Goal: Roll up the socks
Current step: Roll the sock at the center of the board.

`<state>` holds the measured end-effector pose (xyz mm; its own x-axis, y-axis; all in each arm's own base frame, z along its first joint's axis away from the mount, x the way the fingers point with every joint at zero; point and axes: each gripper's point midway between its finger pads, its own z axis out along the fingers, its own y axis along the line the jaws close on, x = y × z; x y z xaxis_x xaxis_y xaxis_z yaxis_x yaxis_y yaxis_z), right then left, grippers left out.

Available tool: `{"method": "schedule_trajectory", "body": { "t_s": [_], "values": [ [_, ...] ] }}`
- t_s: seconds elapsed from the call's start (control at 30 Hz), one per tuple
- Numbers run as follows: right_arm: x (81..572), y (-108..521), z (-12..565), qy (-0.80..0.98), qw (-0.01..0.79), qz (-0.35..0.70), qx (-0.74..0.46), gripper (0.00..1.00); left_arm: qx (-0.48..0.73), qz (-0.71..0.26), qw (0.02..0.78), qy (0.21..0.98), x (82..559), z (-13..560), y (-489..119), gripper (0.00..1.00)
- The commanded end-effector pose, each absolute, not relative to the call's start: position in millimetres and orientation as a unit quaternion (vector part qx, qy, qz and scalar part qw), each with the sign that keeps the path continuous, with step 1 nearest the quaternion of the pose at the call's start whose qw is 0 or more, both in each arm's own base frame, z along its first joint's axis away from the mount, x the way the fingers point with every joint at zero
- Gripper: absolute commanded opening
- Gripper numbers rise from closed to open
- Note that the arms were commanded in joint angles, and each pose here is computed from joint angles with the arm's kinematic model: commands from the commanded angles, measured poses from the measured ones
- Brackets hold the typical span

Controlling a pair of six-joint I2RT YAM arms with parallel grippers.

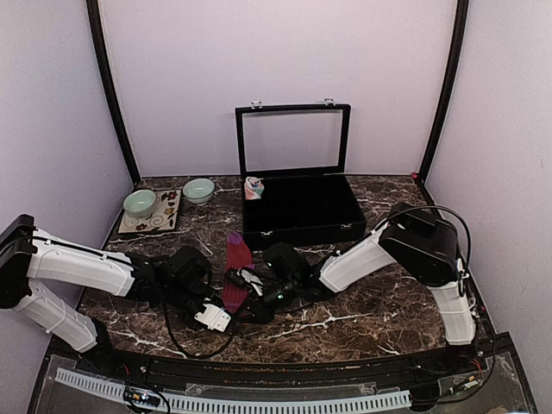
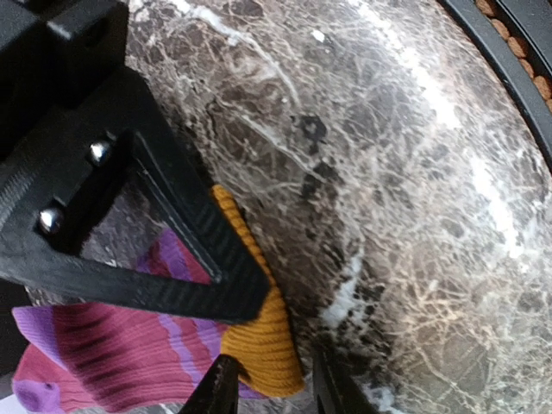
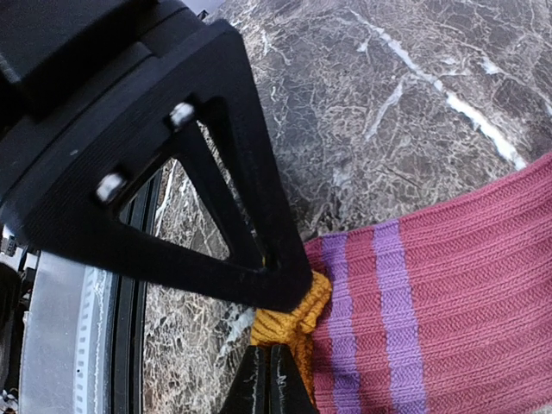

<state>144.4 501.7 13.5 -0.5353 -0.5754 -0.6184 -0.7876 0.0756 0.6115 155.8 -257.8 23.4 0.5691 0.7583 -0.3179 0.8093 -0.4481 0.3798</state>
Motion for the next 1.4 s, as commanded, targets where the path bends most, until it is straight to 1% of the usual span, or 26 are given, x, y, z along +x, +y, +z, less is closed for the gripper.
{"method": "schedule_trajectory", "body": {
  "t_s": [0.0,0.33,0.47,0.6,0.73,0.9,1.0,1.17,1.23,1.3,1.37],
  "values": [
    [125.7,414.7,-102.7,0.850,-0.039,0.337,-0.403,0.00,0.855,-0.026,0.281,0.435,164.7,34.4,-270.6,0.33],
    [124.3,411.8,-106.7,0.854,-0.045,0.334,-0.396,0.00,0.873,-0.013,0.274,0.403,153.1,24.7,-264.2,0.33],
    [124.1,410.0,-109.0,0.856,-0.048,0.332,-0.393,0.00,0.875,-0.006,0.298,0.383,151.6,35.1,-269.8,0.33],
    [125.0,409.3,-110.1,0.858,-0.050,0.331,-0.390,0.00,0.883,-0.010,0.293,0.366,138.4,35.8,-267.4,0.36],
    [125.2,409.2,-111.2,0.858,-0.051,0.332,-0.388,0.00,0.879,-0.001,0.313,0.359,138.9,40.3,-272.0,0.35],
    [123.9,407.0,-112.3,0.859,-0.055,0.331,-0.387,0.00,0.888,-0.012,0.299,0.349,133.3,36.1,-270.6,0.37],
    [124.3,406.3,-111.6,0.859,-0.054,0.330,-0.387,0.00,0.889,0.000,0.283,0.361,141.3,29.4,-273.5,0.37],
    [122.6,403.2,-111.8,0.861,-0.053,0.332,-0.382,0.00,0.887,-0.001,0.248,0.389,145.2,18.1,-266.5,0.33],
    [121.7,402.5,-112.5,0.861,-0.054,0.333,-0.381,0.00,0.882,-0.003,0.246,0.402,146.8,16.0,-263.4,0.31],
    [122.0,402.0,-112.2,0.861,-0.053,0.334,-0.380,0.00,0.874,-0.003,0.241,0.422,151.4,14.6,-259.5,0.25],
    [121.9,402.4,-112.2,0.860,-0.053,0.335,-0.381,0.00,0.867,-0.005,0.241,0.436,155.3,15.2,-257.8,0.25]
  ]
}}
